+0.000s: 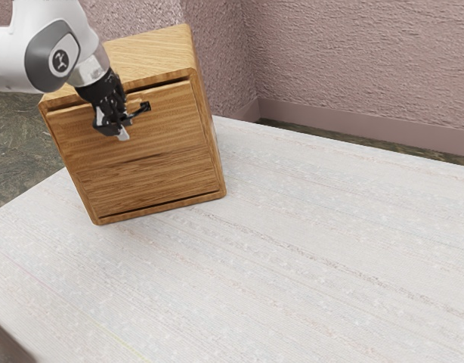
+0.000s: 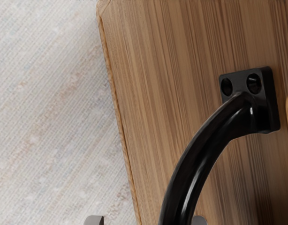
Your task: Pull the drawer handle with one arm to open the drawer
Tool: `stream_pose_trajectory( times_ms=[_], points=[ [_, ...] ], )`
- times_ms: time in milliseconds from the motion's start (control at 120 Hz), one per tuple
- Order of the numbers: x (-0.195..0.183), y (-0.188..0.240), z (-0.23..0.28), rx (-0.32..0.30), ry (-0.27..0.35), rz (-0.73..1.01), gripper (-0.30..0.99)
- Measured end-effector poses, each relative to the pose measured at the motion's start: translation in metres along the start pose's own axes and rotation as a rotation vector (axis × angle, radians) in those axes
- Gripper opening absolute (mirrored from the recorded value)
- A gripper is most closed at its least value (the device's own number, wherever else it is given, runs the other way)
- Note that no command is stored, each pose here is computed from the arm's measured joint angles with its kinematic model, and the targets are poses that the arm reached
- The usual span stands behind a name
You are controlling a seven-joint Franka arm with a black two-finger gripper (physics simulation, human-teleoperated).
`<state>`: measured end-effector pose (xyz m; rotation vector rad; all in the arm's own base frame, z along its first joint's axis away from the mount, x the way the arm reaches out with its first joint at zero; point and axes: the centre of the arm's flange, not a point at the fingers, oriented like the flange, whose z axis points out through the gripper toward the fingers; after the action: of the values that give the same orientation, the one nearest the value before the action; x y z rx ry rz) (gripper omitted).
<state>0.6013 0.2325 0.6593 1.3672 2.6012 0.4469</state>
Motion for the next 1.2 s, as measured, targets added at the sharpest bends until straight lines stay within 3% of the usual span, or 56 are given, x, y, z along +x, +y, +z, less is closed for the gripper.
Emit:
stream_pose_trajectory(
  times_ms=[625, 1200],
  points=[
    [-0.008, -0.036, -0.013, 0.027, -0.009, -0.109, 0.15],
    [-0.012, -0.067, -0.024, 0.003, -0.014, -0.140, 0.16]
  ],
)
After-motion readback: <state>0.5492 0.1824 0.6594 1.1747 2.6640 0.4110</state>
